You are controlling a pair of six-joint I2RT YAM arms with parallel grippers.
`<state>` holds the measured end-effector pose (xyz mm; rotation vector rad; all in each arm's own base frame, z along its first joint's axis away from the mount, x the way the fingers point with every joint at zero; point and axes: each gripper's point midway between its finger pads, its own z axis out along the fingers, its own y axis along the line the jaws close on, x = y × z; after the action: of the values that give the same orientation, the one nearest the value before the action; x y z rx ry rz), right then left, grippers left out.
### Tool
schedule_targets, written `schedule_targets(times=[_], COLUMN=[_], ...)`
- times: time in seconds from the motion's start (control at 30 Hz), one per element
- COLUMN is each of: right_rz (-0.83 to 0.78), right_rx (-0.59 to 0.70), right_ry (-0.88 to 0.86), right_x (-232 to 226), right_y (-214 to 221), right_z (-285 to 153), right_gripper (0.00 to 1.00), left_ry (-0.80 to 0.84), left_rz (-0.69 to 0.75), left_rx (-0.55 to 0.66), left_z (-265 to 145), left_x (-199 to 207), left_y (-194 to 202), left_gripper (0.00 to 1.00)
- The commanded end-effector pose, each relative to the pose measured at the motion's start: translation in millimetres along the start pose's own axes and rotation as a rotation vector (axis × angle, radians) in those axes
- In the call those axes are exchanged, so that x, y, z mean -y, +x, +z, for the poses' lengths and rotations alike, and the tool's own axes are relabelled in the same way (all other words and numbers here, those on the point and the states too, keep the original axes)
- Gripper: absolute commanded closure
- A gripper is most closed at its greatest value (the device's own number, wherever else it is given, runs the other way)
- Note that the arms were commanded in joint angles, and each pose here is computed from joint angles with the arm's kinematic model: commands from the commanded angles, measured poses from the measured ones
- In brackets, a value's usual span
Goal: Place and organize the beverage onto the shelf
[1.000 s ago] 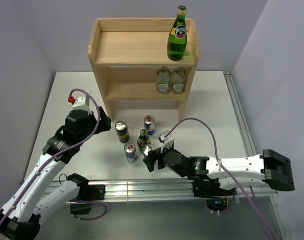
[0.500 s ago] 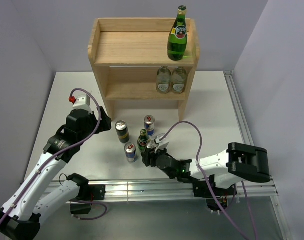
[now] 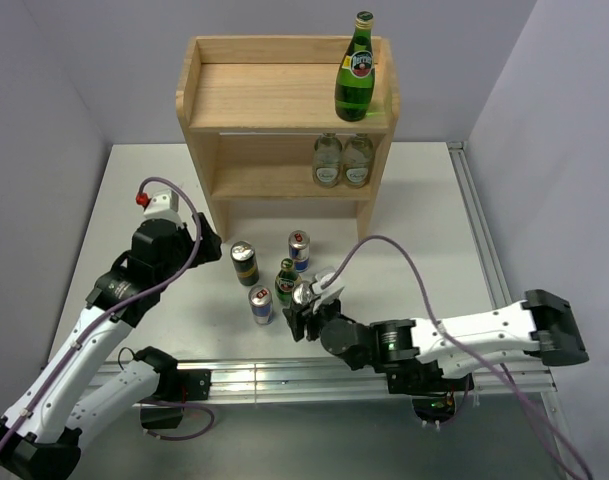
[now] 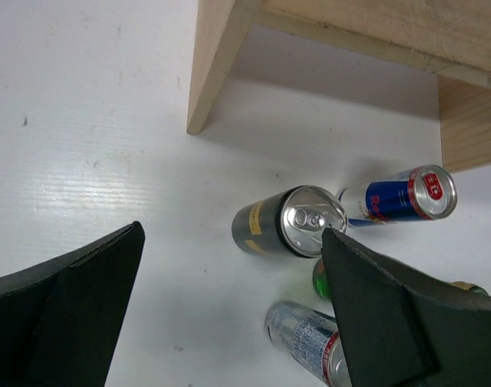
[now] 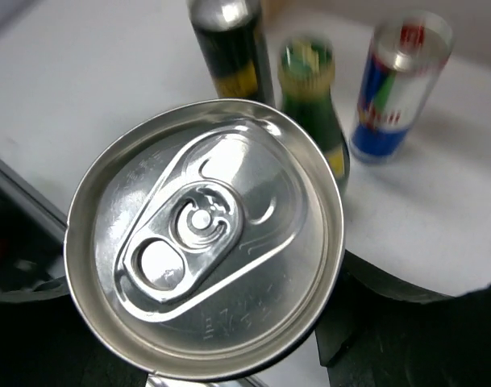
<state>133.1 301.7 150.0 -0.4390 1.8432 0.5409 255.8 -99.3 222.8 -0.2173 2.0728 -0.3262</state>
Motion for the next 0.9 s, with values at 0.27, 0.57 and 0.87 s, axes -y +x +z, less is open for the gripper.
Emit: schedule_targets(times=[0.27, 0.57, 0.87], right_rz=[0.017, 0.001, -0.005], right_rx=[0.252, 0.275, 0.317], right_ry=[-0.035, -0.001, 0.036], right_x=[-30.0, -28.2, -21.7], right_y=[-217.6, -279.0, -317.7], right_z=[21.8, 124.6, 178.4], right_gripper=[1.0, 1.0, 1.0], left_ry=[-0.212, -0.236, -0.22], left_rz=[-0.214, -0.202, -0.197], left_rx=[0.368, 0.354, 0.358], left_z=[-38.9, -37.8, -39.8], left_x=[-56.7, -61.9, -60.2], left_y=[-63.8, -63.6, -63.7], left_gripper=[0.01, 0.01, 0.01])
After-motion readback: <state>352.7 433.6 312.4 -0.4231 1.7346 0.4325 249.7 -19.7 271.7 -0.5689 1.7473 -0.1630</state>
